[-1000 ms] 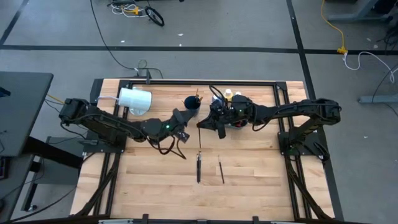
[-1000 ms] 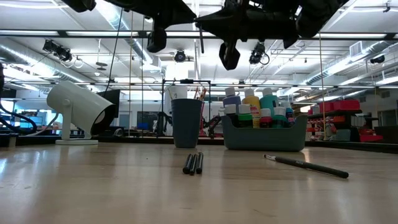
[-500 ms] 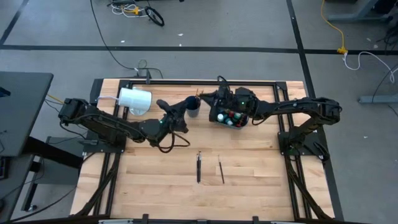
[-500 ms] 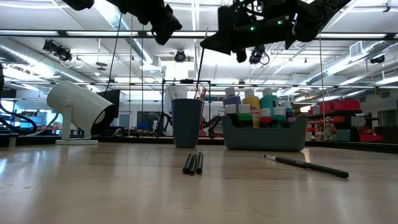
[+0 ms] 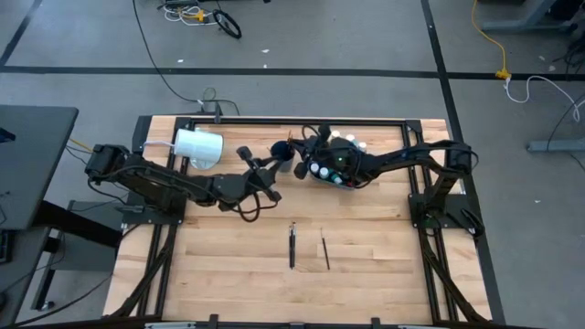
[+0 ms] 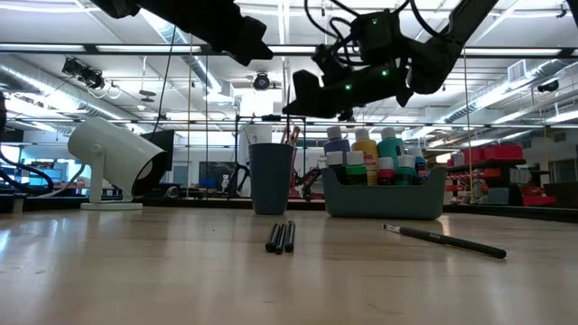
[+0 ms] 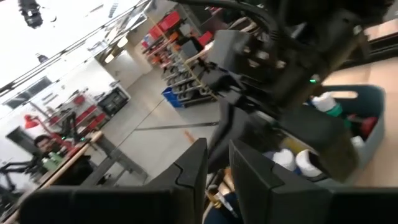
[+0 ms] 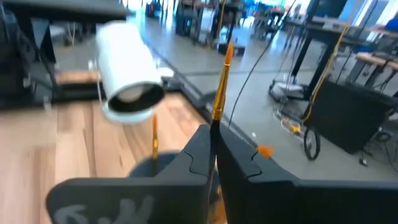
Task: Pick & Place Paint Supplies
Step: Put the gold paint brush into the blue cup, then put the silver paint brush into the blue cup
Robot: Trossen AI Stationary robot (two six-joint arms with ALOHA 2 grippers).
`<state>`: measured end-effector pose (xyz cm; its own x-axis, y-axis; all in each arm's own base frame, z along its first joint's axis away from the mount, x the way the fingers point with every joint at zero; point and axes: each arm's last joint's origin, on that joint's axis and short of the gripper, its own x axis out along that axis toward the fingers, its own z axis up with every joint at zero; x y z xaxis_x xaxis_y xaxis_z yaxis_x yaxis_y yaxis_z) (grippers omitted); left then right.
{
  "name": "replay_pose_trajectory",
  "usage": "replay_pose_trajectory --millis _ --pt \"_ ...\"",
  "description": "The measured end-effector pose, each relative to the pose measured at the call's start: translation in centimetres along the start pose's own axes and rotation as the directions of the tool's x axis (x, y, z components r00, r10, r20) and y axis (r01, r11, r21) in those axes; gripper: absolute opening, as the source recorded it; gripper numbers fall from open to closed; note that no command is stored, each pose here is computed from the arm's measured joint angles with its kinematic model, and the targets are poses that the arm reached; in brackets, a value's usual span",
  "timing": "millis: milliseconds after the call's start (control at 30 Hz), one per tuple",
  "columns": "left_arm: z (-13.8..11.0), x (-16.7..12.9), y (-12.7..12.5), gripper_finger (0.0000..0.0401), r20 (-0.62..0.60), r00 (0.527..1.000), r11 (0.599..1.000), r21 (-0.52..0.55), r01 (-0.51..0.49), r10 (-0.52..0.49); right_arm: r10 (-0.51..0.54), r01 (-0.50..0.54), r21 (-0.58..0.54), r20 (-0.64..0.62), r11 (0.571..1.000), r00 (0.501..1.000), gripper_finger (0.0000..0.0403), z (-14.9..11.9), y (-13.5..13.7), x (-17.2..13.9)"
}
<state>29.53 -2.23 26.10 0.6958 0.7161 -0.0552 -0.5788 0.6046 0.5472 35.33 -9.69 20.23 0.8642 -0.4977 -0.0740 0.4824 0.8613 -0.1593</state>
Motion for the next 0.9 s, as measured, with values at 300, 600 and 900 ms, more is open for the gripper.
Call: replay_pose_trajectory --millis 300,600,900 --pt "-0.1 0.4 0.3 0.0077 -0.012 1.0 0.999 -0.027 -0.026 0.026 0.041 -0.043 -0.022 -0.084 0.999 0.996 0.0055 -0.9 0.2 0.0" --pt "-0.5 0.7 0.0 0.0077 0.012 0.996 0.978 -0.188 0.091 -0.091 0.048 -0.047 -0.084 0.006 0.995 0.999 0.0103 0.7 -0.1 -0.4" --pt "-1.3 0.4 -1.2 0.0077 0.027 0.924 0.803 -0.484 0.347 -0.382 0.178 -0.177 -0.081 0.005 0.981 0.984 0.0111 4.9 1.7 -4.0"
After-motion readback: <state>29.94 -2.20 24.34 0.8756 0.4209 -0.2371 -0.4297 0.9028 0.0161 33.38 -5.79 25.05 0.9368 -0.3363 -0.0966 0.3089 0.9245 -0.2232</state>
